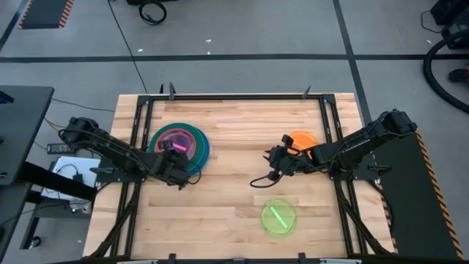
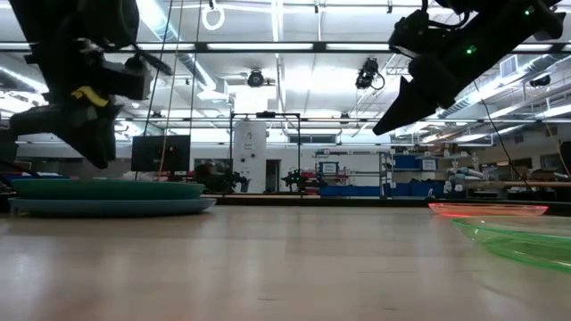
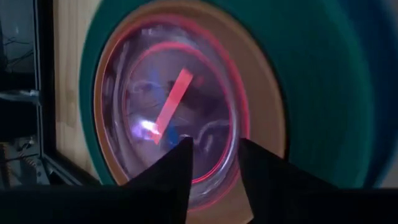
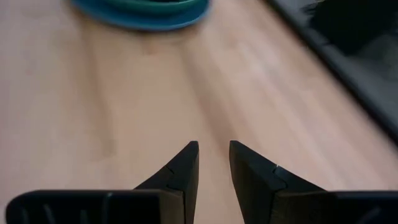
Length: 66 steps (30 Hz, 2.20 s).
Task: Stack plastic plates
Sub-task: Stack the light green plate on top of the pink plate
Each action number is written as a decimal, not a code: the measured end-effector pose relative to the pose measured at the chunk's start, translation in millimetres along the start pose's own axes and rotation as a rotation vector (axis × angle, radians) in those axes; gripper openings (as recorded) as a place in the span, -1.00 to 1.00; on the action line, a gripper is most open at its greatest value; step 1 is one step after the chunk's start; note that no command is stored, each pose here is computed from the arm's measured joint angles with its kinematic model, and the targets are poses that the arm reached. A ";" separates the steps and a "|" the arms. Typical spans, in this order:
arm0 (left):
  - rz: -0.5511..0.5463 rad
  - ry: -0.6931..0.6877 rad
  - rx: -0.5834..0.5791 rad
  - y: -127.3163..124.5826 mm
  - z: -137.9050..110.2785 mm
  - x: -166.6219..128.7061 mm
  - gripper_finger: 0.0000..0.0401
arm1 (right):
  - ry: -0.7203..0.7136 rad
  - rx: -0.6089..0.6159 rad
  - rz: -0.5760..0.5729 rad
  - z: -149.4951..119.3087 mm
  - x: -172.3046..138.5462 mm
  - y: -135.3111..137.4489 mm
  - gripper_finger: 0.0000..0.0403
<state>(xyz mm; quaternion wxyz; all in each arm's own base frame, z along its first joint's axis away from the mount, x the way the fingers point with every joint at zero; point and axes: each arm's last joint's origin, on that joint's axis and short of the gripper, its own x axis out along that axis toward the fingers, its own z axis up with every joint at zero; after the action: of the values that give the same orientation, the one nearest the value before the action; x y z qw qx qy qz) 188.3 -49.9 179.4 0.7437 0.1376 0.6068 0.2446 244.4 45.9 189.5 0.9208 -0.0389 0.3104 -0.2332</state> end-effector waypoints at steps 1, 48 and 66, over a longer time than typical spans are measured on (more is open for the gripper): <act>-0.007 -0.012 -0.007 0.2 2.9 -2.5 -0.29 | 0.010 -0.005 0.034 -0.3 0.0 1.0 -0.50; -0.341 -0.885 0.468 -64.7 129.6 5.1 -0.29 | 0.796 0.456 0.657 -57.3 -85.2 73.0 -0.50; -0.331 -0.877 0.458 -60.3 131.9 6.2 -0.29 | 0.707 0.372 0.745 -77.2 -43.1 116.7 -0.50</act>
<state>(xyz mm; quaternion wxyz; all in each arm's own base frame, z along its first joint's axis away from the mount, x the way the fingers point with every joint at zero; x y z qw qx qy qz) 329.0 -85.2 173.8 0.9074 0.2887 0.2900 -0.0958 216.0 174.8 126.1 0.7719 0.3180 0.5474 0.0591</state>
